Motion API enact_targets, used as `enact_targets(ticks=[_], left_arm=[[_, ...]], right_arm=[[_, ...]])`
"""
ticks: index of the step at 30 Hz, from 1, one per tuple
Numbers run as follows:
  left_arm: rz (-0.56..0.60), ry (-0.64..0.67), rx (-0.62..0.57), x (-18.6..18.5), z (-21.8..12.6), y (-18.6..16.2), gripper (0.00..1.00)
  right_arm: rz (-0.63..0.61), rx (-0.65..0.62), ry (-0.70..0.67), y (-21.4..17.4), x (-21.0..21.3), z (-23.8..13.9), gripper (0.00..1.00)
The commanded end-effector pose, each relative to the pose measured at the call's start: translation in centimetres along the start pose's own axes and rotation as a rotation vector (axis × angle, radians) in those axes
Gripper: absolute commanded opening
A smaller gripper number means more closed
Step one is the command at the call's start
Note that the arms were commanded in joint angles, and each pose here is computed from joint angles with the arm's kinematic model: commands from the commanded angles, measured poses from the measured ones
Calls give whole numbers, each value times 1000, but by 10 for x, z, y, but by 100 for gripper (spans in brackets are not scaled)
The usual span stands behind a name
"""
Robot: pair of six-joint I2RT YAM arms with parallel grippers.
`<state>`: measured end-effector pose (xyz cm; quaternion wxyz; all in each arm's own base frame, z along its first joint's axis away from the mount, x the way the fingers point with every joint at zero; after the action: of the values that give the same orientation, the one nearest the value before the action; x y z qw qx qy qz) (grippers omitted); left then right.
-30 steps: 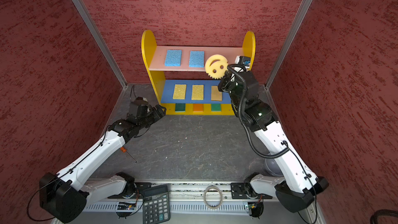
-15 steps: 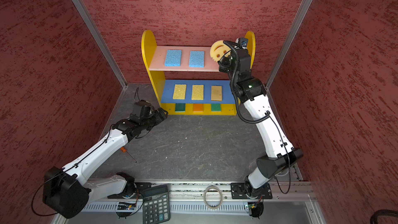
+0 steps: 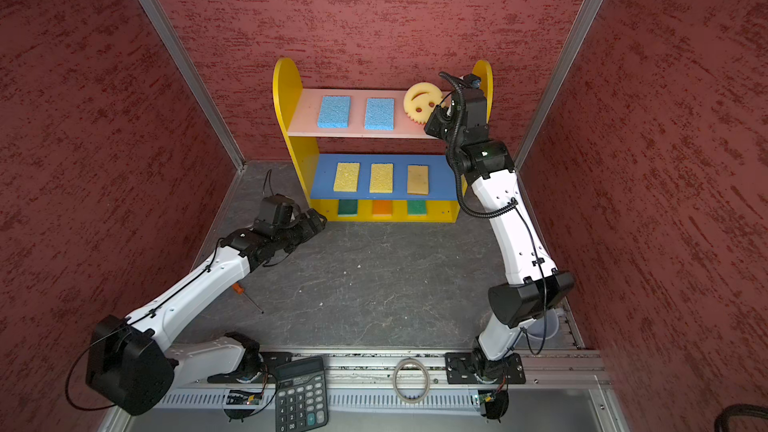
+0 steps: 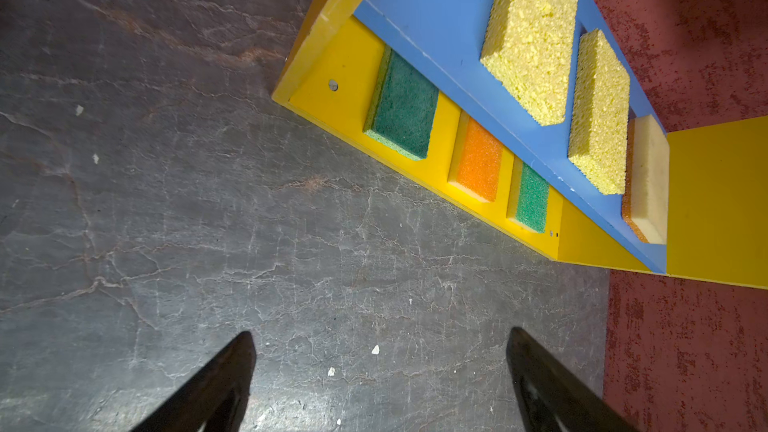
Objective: Place and organize the cleaning sponges onto the shelf
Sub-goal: 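Lift the smiley sponge with the right gripper up to the pink board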
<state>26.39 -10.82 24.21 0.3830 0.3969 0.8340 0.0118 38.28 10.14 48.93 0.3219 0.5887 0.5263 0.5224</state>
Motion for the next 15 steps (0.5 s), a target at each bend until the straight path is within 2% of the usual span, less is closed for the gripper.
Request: enact_targets(ticks=[1, 15], left_arm=[[0, -11, 0, -8, -2, 7, 94], [-9, -38, 14, -16, -6, 10, 94]], right_arm=[[27, 2, 20, 6, -2, -9, 0], [49, -31, 30, 17, -7, -27, 0]])
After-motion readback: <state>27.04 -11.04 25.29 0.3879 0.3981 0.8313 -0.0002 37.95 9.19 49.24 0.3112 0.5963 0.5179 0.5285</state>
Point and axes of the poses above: each gripper's point midway between its finger pads, its own z axis out along the fingers, its own x axis along the line the jaws close on, y = z × x, the point moved 10 cm from there along -z, back along the fingers, and after that the axes turned 10 degrees about -z, right-handed, at the moved point
